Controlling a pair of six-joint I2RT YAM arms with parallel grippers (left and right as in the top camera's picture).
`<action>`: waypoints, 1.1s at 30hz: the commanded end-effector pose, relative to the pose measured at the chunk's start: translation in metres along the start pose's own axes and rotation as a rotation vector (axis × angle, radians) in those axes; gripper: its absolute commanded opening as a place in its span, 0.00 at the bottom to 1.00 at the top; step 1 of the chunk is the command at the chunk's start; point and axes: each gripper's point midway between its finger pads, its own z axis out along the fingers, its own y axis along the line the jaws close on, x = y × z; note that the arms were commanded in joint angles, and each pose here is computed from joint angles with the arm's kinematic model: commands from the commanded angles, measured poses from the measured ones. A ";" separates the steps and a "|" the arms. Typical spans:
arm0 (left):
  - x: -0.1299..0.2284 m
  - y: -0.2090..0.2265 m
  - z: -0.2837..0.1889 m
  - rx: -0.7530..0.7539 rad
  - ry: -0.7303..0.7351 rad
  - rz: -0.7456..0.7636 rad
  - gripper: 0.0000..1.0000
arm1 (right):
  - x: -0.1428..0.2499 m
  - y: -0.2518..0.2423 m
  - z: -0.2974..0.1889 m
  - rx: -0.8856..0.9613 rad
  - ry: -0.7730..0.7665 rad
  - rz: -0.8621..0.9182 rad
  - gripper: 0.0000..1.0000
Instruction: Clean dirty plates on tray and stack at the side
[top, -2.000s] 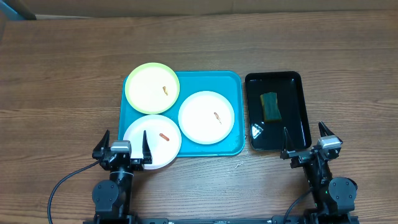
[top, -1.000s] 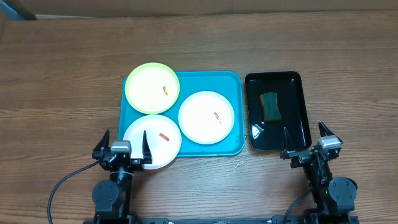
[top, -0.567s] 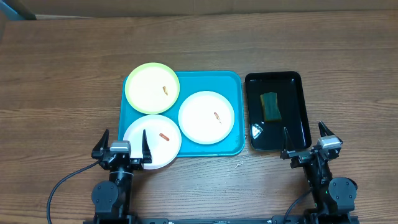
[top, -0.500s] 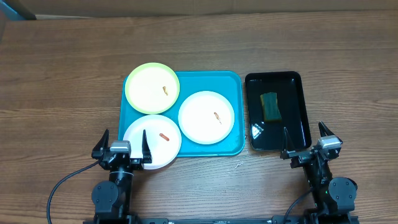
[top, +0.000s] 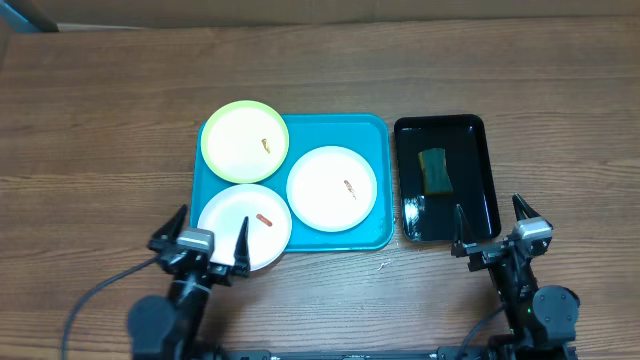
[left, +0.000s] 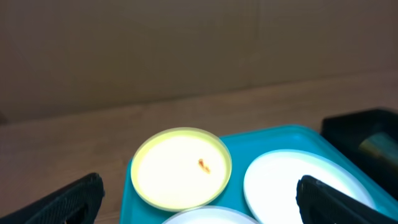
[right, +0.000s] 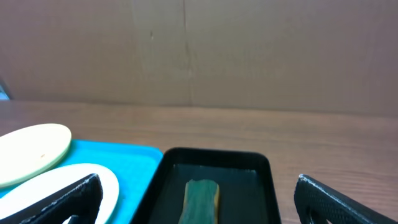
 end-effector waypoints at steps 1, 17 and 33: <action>-0.079 -0.012 -0.020 0.069 -0.015 -0.014 1.00 | -0.060 0.007 -0.014 -0.019 -0.058 0.021 1.00; -0.135 -0.024 0.067 0.257 0.798 -0.362 1.00 | -0.162 0.020 0.062 -0.064 0.712 0.178 1.00; 0.010 -0.052 0.134 0.072 1.270 -0.328 0.68 | -0.036 0.000 0.121 0.057 1.226 0.291 0.83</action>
